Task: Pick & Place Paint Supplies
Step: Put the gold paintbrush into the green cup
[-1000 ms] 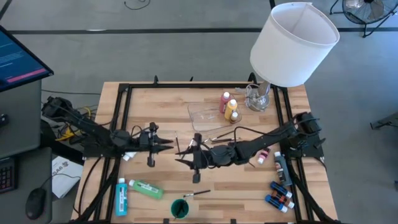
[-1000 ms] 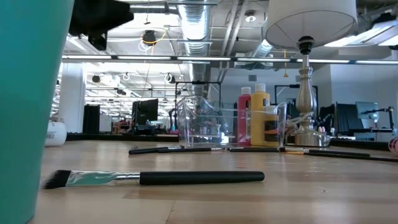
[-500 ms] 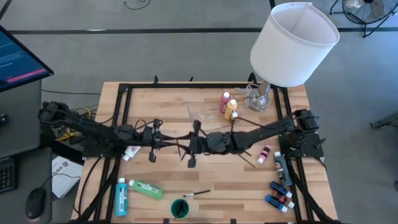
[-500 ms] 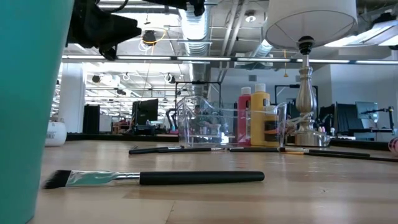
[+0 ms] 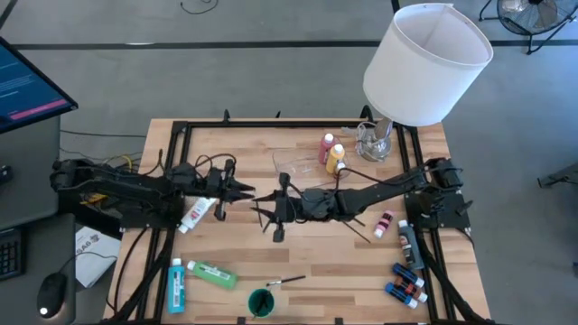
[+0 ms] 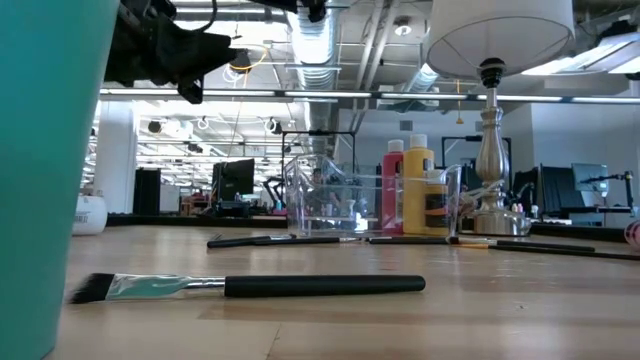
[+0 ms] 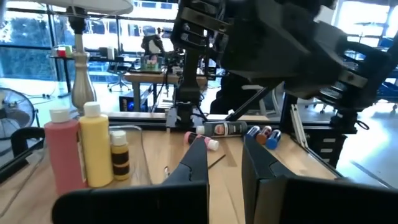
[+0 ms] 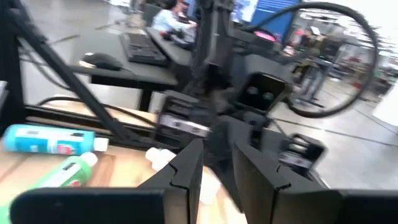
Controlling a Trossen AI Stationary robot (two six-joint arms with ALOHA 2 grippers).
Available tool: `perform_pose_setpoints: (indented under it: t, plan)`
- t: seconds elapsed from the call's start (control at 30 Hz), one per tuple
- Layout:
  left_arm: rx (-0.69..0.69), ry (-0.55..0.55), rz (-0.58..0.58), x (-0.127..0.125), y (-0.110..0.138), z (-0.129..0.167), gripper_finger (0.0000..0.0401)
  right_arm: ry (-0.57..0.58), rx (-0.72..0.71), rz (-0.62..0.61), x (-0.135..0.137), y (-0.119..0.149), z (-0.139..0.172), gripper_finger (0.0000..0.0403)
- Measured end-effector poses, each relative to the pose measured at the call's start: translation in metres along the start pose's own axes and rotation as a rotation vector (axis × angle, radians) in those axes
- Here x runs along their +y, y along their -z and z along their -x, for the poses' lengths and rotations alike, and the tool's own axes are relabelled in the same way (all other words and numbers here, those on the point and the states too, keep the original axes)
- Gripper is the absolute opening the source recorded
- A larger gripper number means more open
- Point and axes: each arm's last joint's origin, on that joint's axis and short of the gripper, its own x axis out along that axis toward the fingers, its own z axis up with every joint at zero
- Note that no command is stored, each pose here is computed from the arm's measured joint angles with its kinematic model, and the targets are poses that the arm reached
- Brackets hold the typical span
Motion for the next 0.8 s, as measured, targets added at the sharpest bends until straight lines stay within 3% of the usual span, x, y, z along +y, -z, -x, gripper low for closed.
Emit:
perform_pose_setpoints:
  t: [0.13, 0.43, 0.7, 0.8]
  plan:
    - [0.013, 0.011, 0.000, 0.007, 0.001, 0.001, 0.0001, -0.053, -0.030, -0.019, -0.010, 0.011, -0.002, 0.0082]
    - [0.011, -0.021, -0.031, 0.016, 0.001, 0.003, 0.0001, 0.019, -0.109, -0.149, -0.034, 0.039, 0.003, 0.0082]
    - [-0.026, -0.011, -0.007, 0.024, 0.012, 0.020, 0.0001, 0.009, -0.135, -0.086, -0.035, 0.030, 0.028, 0.0082]
    - [-0.128, -0.003, 0.011, 0.025, 0.006, 0.025, 0.0001, 0.009, -0.161, -0.048, -0.039, 0.022, 0.053, 0.0082]
